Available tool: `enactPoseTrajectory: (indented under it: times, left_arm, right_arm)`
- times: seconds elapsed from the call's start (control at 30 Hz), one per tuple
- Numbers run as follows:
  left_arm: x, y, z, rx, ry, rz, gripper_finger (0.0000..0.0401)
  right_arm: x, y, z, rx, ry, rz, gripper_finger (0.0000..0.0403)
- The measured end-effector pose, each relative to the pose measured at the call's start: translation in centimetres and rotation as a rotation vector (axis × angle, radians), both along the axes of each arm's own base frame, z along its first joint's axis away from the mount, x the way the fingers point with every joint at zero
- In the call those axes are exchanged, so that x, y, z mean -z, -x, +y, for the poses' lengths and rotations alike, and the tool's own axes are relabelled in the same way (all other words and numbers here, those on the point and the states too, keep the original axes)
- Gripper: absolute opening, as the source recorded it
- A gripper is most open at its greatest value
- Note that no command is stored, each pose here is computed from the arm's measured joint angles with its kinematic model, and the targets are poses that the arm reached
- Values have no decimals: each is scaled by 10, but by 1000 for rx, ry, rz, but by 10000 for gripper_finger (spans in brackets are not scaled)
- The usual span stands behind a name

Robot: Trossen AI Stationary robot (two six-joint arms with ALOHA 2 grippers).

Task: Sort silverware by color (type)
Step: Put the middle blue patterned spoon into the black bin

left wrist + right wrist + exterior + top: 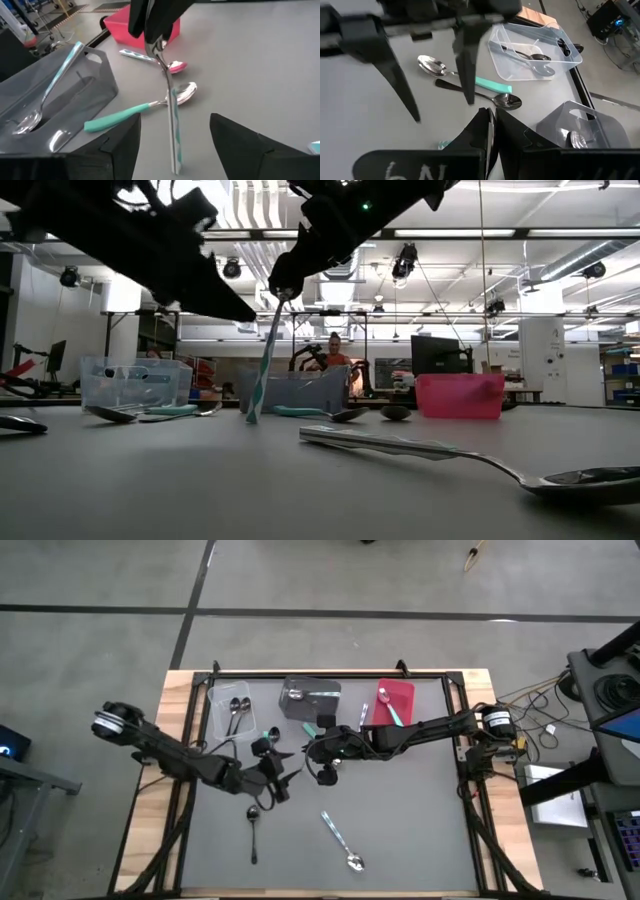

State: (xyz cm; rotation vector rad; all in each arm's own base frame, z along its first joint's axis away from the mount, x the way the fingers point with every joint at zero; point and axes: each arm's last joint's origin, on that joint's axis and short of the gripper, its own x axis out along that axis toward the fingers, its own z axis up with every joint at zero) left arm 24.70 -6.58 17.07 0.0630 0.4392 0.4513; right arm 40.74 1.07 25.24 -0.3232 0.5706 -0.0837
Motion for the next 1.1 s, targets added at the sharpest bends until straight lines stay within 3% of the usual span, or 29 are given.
enactPoseTrajectory:
  times: [0.2,0.4,0.57,0.83,0.97,1.1]
  left_arm:
    - [12,-18,16,66,21,4,209]
    - [24,-23,21,59,18,34,190]
    - [32,-26,20,56,23,42,142]
    - [34,-26,20,20,10,35,19]
    - [32,-25,19,-42,-37,20,20]
    - [28,-25,19,-72,-51,-5,14]
  right_arm:
    - [0,-1,0,-9,6,-6,13]
    - [0,-1,0,-8,6,-6,13]
    - [0,-1,0,-7,6,-8,13]
    - [-1,-1,0,1,-1,-17,13]
    - [-2,-2,0,14,-9,-33,22]
    - [-5,-3,0,26,-32,-66,64]
